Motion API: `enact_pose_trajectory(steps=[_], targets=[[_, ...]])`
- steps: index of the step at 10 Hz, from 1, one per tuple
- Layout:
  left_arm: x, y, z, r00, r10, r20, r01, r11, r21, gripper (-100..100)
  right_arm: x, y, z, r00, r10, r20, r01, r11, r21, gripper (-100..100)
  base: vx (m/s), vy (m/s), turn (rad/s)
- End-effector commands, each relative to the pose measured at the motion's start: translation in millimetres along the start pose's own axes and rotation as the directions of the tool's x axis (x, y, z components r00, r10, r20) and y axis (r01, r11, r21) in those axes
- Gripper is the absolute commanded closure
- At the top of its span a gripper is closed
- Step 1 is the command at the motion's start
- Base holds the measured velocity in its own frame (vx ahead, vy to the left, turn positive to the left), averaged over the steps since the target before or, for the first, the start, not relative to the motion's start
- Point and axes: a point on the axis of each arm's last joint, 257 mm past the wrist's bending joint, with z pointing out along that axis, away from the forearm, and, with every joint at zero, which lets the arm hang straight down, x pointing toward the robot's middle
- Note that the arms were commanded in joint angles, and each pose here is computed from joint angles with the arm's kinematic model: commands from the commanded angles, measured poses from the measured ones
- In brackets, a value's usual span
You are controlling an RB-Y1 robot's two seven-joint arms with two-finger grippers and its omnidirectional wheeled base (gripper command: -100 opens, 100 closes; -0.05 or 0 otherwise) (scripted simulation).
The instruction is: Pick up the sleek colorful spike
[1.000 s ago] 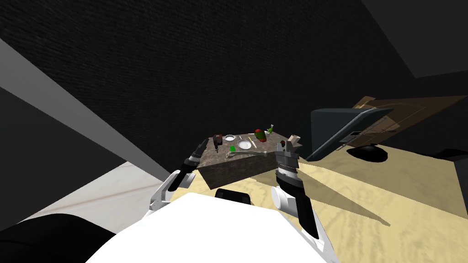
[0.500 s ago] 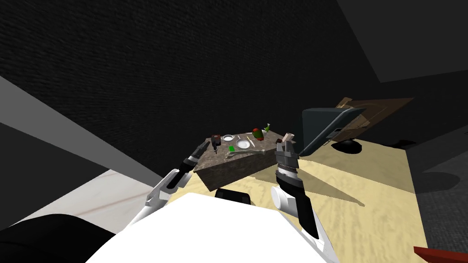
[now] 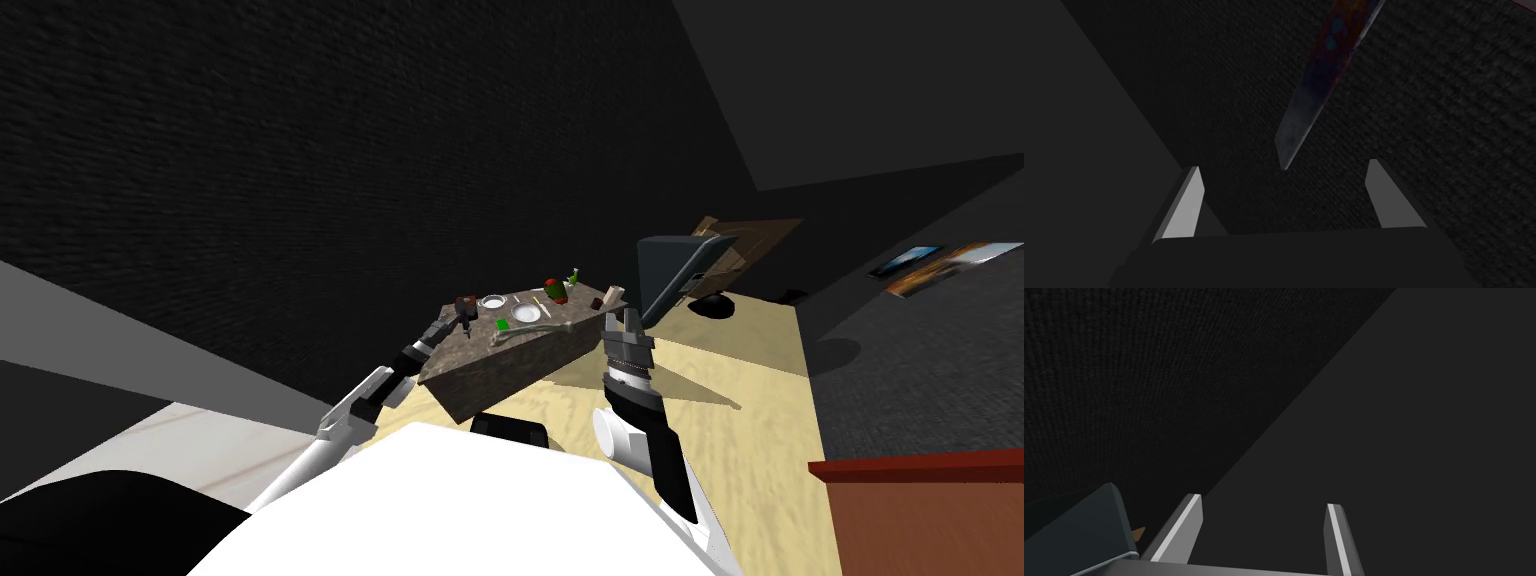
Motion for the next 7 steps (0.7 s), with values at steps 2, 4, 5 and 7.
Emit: enact_pose_trajectory(steps=[2,4,5,7], targets=[[18.0,18,-2.4,0.993,0.092,-0.071,-0.093,0.996,-0.011,-100,0,0,0.0,1.000,0.000,0.000,0.000,1.000,0.000,0,-0.028,0.061,-0.160],[37.9,37,-6.1,0.972,0.183,-0.146,-0.187,0.982,-0.014,-100,0,0,0.0,1.000,0.000,0.000,0.000,1.000,0.000,0,-0.026,0.052,-0.261],[44.3,43,-7.6,0.963,0.209,-0.169,-0.215,0.977,-0.013,-100,0,0,0.0,1.000,0.000,0.000,0.000,1.000,0.000,0,-0.041,0.066,-0.249],[55.9,53,-10.6,0.944,0.255,-0.210,-0.263,0.965,-0.010,-100,0,0,0.0,1.000,0.000,0.000,0.000,1.000,0.000,0,-0.048,0.050,-0.164]])
